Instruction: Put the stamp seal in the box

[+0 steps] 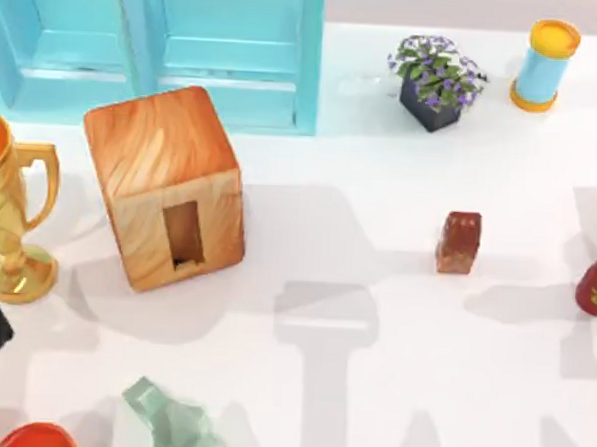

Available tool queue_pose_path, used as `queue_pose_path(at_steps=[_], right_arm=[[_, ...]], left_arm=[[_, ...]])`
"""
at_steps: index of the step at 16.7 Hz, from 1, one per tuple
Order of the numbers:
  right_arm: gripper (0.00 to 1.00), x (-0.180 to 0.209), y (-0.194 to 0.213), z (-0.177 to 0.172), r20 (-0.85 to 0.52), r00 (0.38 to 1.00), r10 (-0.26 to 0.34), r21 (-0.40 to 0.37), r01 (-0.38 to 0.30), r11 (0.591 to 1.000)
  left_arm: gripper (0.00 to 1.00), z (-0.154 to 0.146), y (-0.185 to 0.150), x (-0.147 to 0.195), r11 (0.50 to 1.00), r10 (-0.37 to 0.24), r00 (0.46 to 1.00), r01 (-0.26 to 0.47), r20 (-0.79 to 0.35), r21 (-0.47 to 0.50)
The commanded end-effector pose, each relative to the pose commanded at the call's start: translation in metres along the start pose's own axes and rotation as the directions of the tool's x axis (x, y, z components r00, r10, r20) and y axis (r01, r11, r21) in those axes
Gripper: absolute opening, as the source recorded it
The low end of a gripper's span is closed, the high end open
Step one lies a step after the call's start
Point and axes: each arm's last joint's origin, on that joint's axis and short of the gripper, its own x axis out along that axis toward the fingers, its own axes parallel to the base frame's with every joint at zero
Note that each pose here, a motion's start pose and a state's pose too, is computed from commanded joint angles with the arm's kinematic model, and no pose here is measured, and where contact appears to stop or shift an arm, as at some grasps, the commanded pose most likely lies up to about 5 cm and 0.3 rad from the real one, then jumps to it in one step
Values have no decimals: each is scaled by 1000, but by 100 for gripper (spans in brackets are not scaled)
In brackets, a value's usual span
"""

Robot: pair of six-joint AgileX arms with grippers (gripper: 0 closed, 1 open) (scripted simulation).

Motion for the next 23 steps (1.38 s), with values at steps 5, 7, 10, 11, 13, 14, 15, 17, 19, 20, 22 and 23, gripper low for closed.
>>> queue_pose_path(at_steps=[5, 7, 10, 11, 13, 14, 15, 17, 19, 20, 22, 23], right_arm=[[100, 0, -1, 11, -55, 998, -7, 18, 8, 1000], [100, 2, -1, 27, -140, 990, -13, 44, 19, 999], [100, 12, -2, 65, -307, 952, -18, 92, 48, 995], [100, 20, -2, 82, -367, 930, -17, 107, 60, 992], [100, 43, 0, 117, -485, 874, -7, 134, 83, 988], [100, 59, 2, 134, -544, 839, 1, 144, 93, 985], [100, 77, 4, 148, -600, 800, 11, 151, 101, 983], [100, 117, 13, 167, -705, 709, 32, 157, 111, 981], [100, 160, 27, 174, -793, 607, 51, 150, 115, 982], [100, 180, 35, 172, -831, 553, 58, 144, 113, 983], [100, 214, 57, 160, -894, 443, 68, 126, 103, 987], [100, 227, 69, 152, -919, 389, 70, 115, 94, 989]], left_arm=[[100, 0, 0, 0, 1000, 0, 1000, 0, 0, 0], [100, 0, 0, 0, 1000, 0, 1000, 0, 0, 0], [100, 0, 0, 0, 1000, 0, 1000, 0, 0, 0], [100, 0, 0, 0, 1000, 0, 1000, 0, 0, 0], [100, 0, 0, 0, 1000, 0, 1000, 0, 0, 0], [100, 0, 0, 0, 1000, 0, 1000, 0, 0, 0], [100, 0, 0, 0, 1000, 0, 1000, 0, 0, 0], [100, 0, 0, 0, 1000, 0, 1000, 0, 0, 0], [100, 0, 0, 0, 1000, 0, 1000, 0, 0, 0], [100, 0, 0, 0, 1000, 0, 1000, 0, 0, 0], [100, 0, 0, 0, 1000, 0, 1000, 0, 0, 0], [100, 0, 0, 0, 1000, 0, 1000, 0, 0, 0]])
